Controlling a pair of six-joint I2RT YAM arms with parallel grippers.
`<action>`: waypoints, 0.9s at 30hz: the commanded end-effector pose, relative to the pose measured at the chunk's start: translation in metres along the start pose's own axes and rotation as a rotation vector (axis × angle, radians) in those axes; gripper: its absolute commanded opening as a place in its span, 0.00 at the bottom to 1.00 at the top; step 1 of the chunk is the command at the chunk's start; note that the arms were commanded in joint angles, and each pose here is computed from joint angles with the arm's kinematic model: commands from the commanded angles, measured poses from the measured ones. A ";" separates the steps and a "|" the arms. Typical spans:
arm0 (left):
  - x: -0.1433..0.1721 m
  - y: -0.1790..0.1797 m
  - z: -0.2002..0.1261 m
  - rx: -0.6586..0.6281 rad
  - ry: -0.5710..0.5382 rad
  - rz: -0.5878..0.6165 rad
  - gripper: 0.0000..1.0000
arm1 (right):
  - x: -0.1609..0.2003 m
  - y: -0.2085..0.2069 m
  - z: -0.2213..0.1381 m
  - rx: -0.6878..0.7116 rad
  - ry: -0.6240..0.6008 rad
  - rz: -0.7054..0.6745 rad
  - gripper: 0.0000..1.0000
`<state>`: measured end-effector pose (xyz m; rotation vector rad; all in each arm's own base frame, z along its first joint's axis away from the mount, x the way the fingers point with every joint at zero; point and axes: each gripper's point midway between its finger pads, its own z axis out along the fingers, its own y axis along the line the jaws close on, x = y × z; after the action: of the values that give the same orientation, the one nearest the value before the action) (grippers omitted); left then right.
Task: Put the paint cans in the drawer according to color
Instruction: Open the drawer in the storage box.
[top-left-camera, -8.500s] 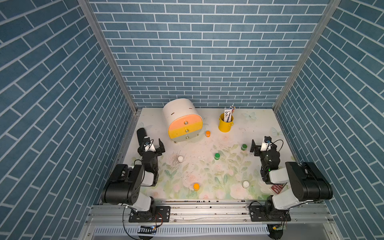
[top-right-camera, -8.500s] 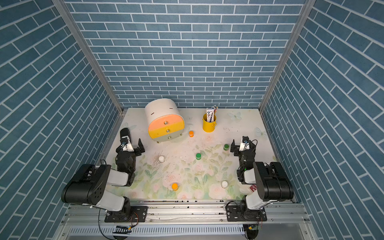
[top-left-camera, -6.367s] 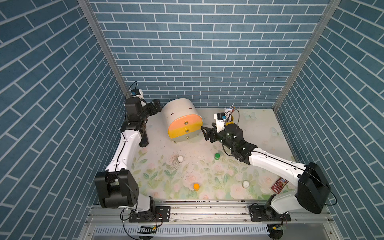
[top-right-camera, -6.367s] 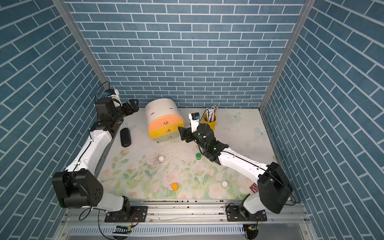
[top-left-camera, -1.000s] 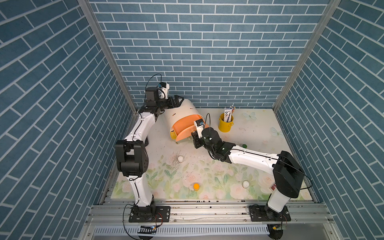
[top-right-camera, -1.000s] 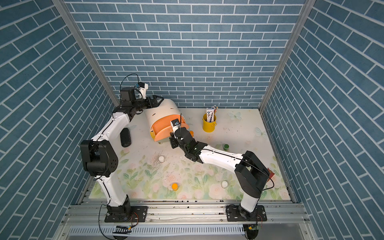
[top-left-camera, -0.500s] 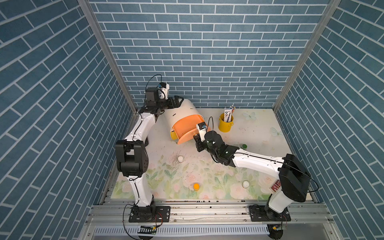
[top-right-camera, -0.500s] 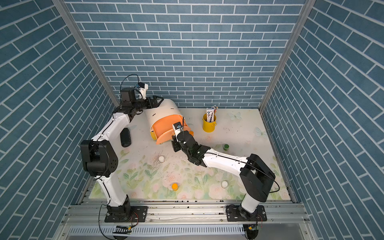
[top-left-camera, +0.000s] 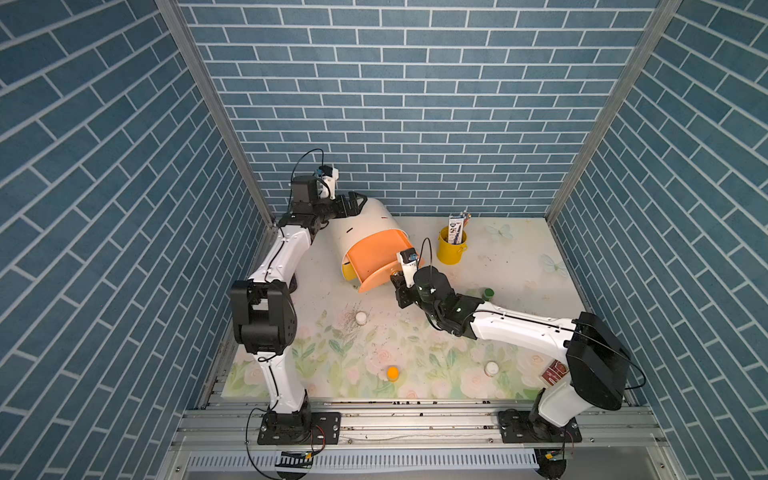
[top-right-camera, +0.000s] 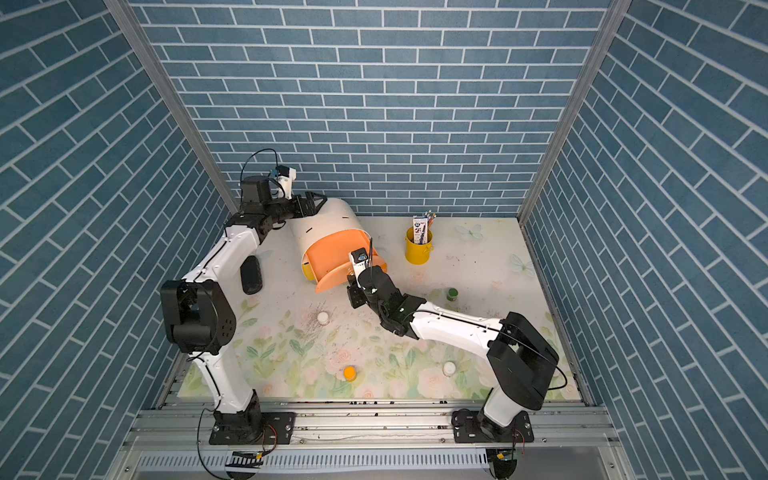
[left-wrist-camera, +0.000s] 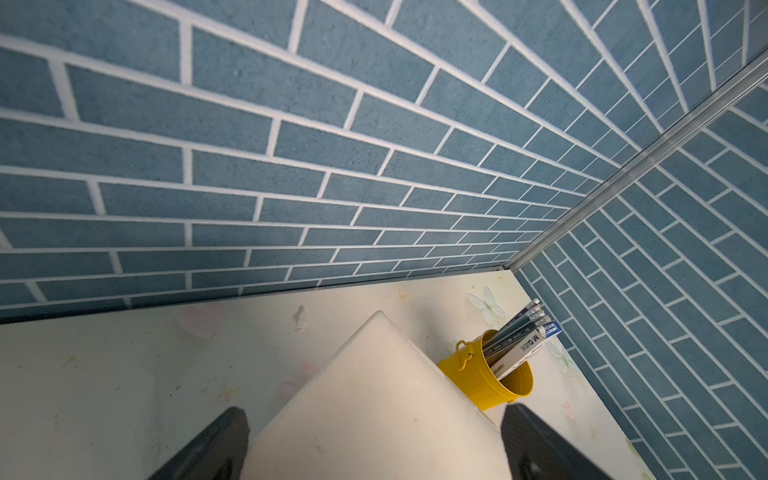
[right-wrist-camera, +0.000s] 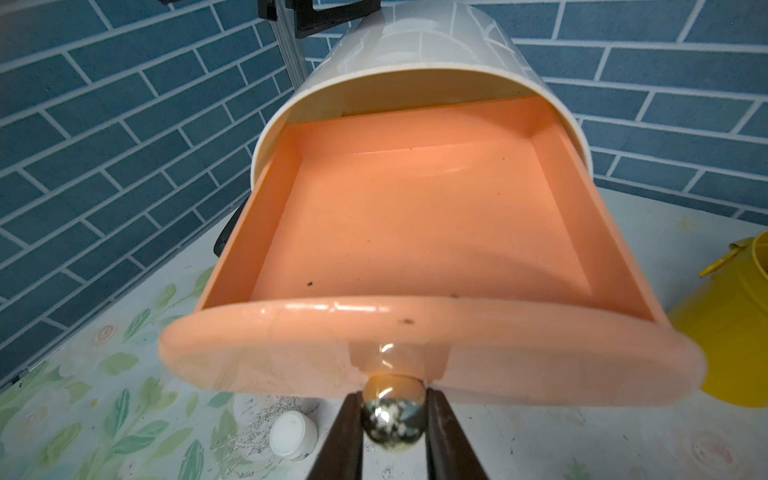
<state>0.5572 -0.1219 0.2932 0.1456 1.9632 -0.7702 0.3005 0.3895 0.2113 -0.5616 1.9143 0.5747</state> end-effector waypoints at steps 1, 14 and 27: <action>0.018 0.000 -0.001 -0.007 0.057 -0.022 1.00 | 0.000 -0.007 -0.010 0.027 -0.004 0.033 0.04; 0.015 -0.004 -0.004 -0.004 0.056 -0.020 1.00 | 0.010 -0.018 -0.015 0.074 0.020 0.016 0.46; -0.001 -0.028 -0.031 -0.045 0.026 0.032 1.00 | -0.008 -0.034 -0.069 0.103 -0.001 0.046 0.56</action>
<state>0.5407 -0.1224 0.2983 0.1383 2.0045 -0.7456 0.2826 0.3397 0.2271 -0.5077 1.9389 0.5040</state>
